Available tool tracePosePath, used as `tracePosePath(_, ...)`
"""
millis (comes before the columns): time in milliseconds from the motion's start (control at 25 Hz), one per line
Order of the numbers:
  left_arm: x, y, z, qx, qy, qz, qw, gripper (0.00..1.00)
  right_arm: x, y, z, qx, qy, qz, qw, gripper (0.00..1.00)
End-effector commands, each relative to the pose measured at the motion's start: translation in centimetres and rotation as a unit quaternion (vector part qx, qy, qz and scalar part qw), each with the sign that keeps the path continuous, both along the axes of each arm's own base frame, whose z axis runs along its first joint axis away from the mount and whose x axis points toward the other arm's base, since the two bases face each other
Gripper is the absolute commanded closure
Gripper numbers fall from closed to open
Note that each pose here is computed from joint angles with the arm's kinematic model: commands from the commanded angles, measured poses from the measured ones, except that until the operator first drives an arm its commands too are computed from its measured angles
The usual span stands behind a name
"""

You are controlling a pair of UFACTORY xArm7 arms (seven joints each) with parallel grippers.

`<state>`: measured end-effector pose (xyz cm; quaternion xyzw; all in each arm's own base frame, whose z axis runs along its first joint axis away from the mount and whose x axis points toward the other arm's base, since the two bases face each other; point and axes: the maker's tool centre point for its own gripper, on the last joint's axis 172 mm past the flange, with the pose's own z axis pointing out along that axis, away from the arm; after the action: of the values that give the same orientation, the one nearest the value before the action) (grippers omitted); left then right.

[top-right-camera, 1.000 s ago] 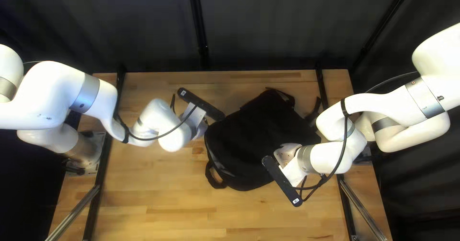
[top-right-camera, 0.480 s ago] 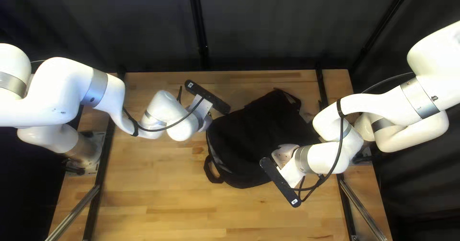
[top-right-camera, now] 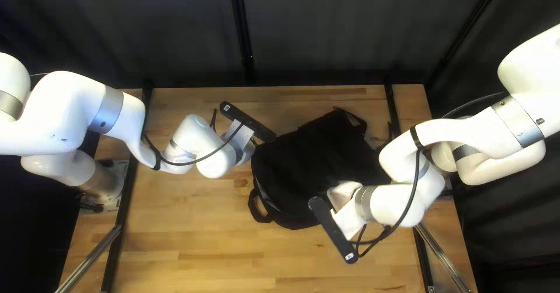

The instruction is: Remove a lunch box from a kids backpack

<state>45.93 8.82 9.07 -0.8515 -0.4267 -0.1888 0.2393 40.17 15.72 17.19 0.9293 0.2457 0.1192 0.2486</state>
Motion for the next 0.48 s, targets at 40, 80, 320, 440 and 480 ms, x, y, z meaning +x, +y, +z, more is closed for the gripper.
tracePosePath(40, -1.0, -1.1, 0.2, 0.004, 0.002, -0.001, 1.0000, 1.00, 2.9, 0.8, -1.7, -0.010, -0.004, -0.032, 0.9994, 0.00)
tracePosePath(80, -1.5, -1.5, 0.1, 0.005, 0.002, 0.000, 1.0000, 1.00, 3.3, 1.0, -2.0, -0.009, -0.004, -0.033, 0.9994, 0.00)
tracePosePath(320, -3.8, -4.2, -0.4, 0.010, 0.001, 0.002, 0.9999, 1.00, 4.8, 1.7, -2.2, -0.001, -0.005, -0.028, 0.9996, 0.00)
tracePosePath(440, -4.4, -5.5, -0.5, 0.010, 0.001, 0.002, 1.0000, 1.00, 5.2, 1.9, -2.3, 0.001, -0.006, -0.028, 0.9996, 0.00)
tracePosePath(480, -4.6, -6.5, -0.5, 0.009, 0.001, 0.002, 1.0000, 1.00, 5.4, 2.0, -2.5, 0.002, -0.006, -0.028, 0.9996, 0.00)
